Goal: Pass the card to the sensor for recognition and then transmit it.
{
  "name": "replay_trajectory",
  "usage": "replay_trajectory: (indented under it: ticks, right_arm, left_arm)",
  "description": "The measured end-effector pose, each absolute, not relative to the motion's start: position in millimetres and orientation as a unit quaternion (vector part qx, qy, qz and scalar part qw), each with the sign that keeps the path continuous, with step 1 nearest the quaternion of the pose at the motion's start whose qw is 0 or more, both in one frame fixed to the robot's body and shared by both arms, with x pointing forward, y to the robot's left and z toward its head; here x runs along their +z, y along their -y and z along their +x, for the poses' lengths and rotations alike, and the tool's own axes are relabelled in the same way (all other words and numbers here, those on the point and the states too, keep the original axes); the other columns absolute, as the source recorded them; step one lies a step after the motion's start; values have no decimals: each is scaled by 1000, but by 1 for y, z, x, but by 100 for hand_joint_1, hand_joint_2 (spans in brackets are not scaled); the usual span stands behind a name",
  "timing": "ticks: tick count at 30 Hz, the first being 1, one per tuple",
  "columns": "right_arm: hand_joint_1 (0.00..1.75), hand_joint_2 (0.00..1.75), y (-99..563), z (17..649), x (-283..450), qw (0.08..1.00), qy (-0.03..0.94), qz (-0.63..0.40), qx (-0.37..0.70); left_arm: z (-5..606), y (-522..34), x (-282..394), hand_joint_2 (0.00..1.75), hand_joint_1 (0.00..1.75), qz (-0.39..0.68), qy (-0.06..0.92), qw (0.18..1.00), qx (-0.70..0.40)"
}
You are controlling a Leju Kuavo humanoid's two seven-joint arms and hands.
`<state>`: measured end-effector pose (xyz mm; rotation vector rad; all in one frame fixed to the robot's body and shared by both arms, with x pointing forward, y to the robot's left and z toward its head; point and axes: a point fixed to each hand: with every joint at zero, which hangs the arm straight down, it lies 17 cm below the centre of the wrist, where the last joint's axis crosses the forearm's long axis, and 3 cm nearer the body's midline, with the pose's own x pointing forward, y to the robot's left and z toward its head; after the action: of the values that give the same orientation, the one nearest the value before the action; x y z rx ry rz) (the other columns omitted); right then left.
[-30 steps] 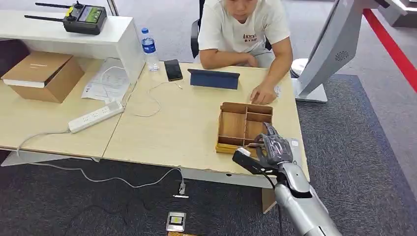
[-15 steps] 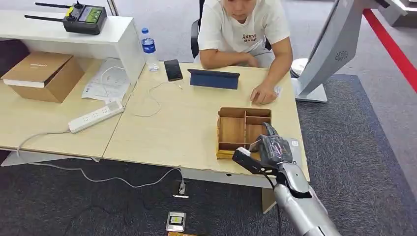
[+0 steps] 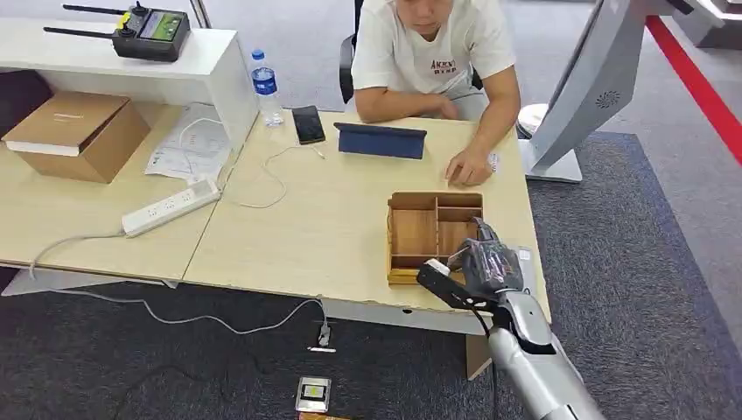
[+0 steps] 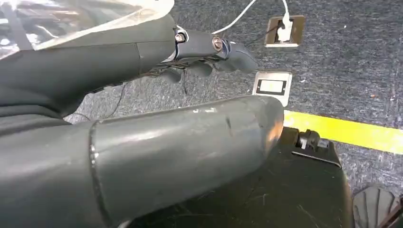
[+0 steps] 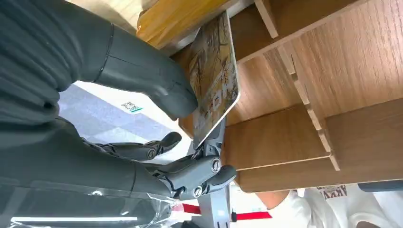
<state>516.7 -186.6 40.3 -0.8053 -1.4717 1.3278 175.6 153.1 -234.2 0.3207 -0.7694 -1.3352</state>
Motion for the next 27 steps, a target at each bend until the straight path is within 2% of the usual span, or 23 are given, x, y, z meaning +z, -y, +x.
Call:
replay_trajectory:
  ticks: [10,21,27]
  right_arm:
    - [175,175,187,525,68,479,637,-335,503]
    - [175,175,194,594,280,375,732,-391,413]
    - [175,175,194,606,359,314,762,-412,390]
  left_arm:
    - [175,-152,-234,0,0,141,349,704,-602]
    - [174,-145,-232,0,0,132,362,691,-612]
    - [174,-141,-231,0,0,127,367,687,-614]
